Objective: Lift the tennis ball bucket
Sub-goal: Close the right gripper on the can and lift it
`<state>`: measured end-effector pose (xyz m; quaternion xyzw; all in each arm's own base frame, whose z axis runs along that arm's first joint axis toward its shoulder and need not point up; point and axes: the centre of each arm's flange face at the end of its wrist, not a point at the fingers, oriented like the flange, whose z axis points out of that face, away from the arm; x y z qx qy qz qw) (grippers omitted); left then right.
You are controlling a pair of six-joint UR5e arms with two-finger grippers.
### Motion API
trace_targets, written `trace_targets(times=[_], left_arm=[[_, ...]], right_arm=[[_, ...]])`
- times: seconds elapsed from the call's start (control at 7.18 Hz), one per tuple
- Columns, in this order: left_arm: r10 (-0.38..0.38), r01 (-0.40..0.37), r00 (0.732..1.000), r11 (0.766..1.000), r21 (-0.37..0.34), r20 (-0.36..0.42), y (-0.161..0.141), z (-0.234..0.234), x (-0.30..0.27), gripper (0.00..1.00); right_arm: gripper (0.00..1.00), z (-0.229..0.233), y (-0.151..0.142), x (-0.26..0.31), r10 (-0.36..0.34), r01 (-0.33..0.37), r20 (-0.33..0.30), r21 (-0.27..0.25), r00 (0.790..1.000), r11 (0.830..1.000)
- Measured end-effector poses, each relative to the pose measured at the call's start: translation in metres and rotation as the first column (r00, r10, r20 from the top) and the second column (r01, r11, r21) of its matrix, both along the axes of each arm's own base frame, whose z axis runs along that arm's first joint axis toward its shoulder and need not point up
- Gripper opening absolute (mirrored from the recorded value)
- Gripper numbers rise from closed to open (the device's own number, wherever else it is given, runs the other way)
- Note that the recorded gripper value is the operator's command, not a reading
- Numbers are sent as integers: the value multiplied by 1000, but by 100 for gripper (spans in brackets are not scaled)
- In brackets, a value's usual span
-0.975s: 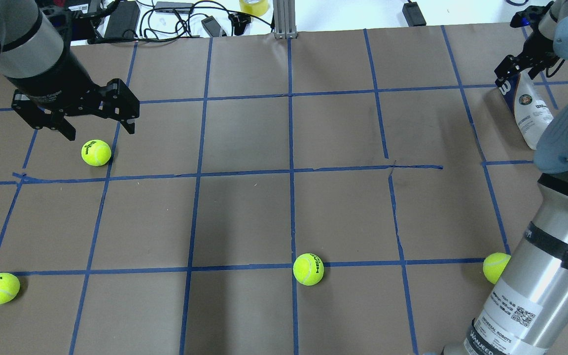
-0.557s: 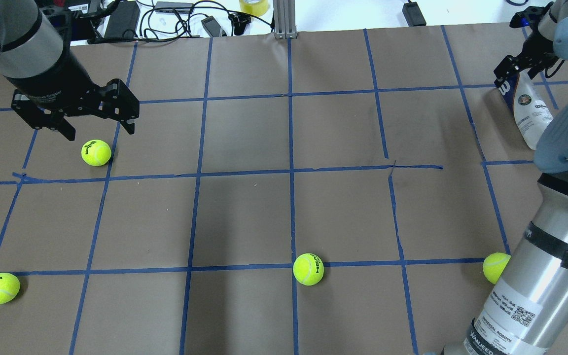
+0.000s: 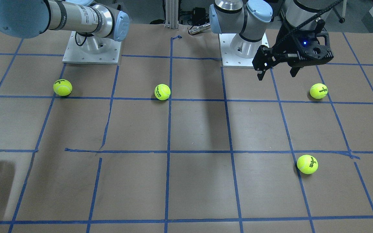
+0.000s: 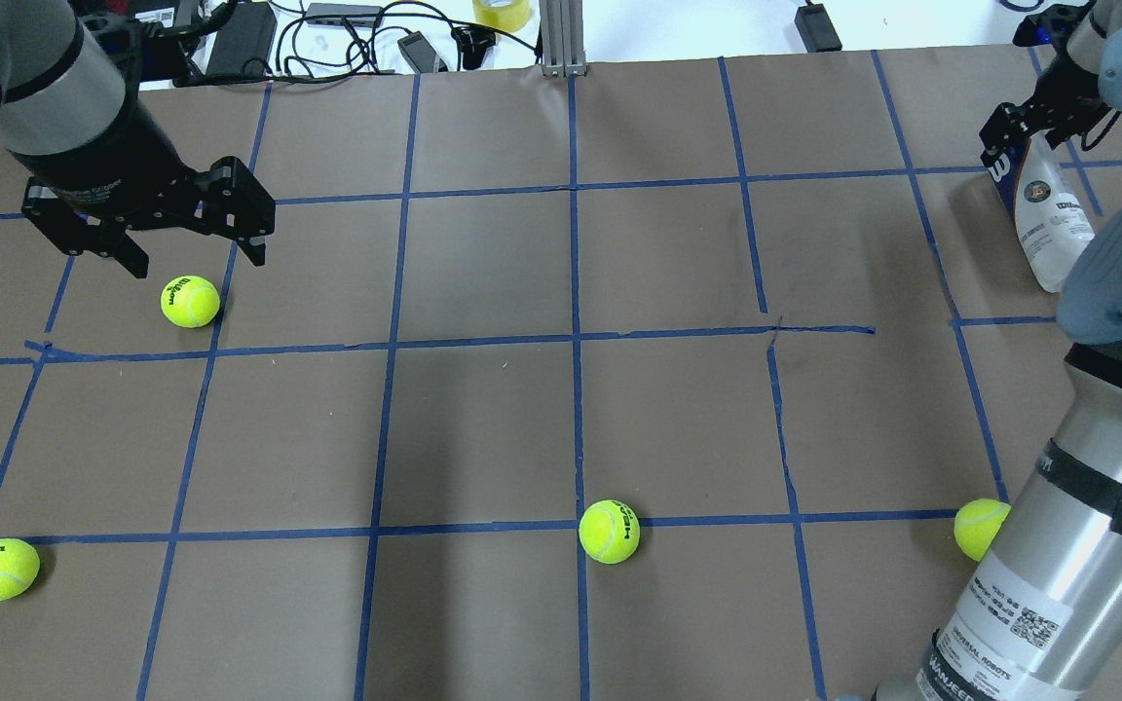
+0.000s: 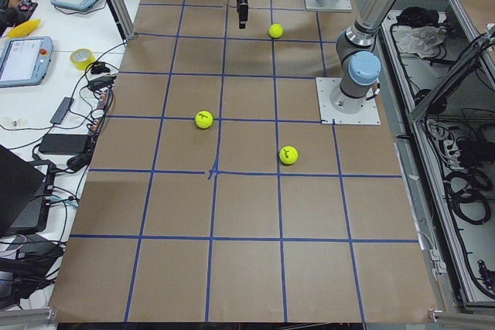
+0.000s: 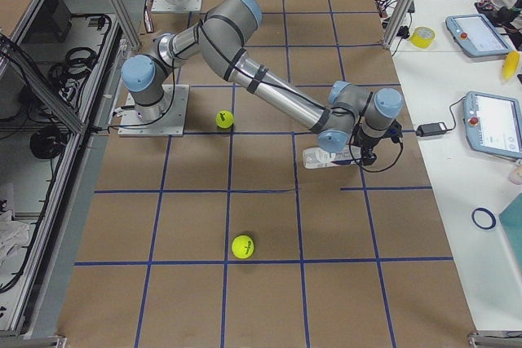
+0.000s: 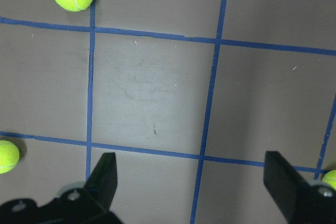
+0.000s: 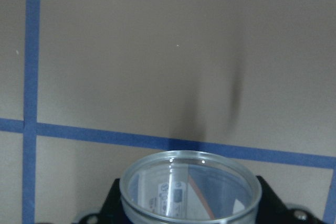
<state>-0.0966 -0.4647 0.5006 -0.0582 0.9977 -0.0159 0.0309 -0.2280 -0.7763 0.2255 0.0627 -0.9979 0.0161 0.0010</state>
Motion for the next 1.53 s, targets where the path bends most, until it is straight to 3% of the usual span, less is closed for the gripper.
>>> trace_targets(times=[0.14,0.42,0.7,0.84,0.98,1.11,1.25,1.53], left_arm=[[-1,1,1000,1000,0,0,0,0,0,100],[-1,1,1000,1000,2,22,0,0,2,100],[-2,1,999,1000,4,52,0,0,5,100],[-2,2,998,1000,5,56,1,0,5,100],[-2,2,998,1000,4,59,1,1,5,100],[-2,2,998,1000,4,59,1,1,5,100],[-2,2,998,1000,3,58,0,1,5,100],[0,0,999,1000,-1,33,0,4,4,100]], right_arm=[[28,20,3,7,1,-1,0,0,1000,1000],[28,56,4,52,51,-51,1,2,999,999],[26,85,-4,140,168,-168,-10,-25,986,985],[26,97,-5,197,262,-262,-16,-34,965,964],[19,103,1,266,411,-411,-17,-35,912,911],[19,101,12,327,568,-568,-13,-35,823,822],[20,92,25,380,714,-713,-9,-60,700,698],[23,68,56,483,906,-900,-70,-166,418,403]])
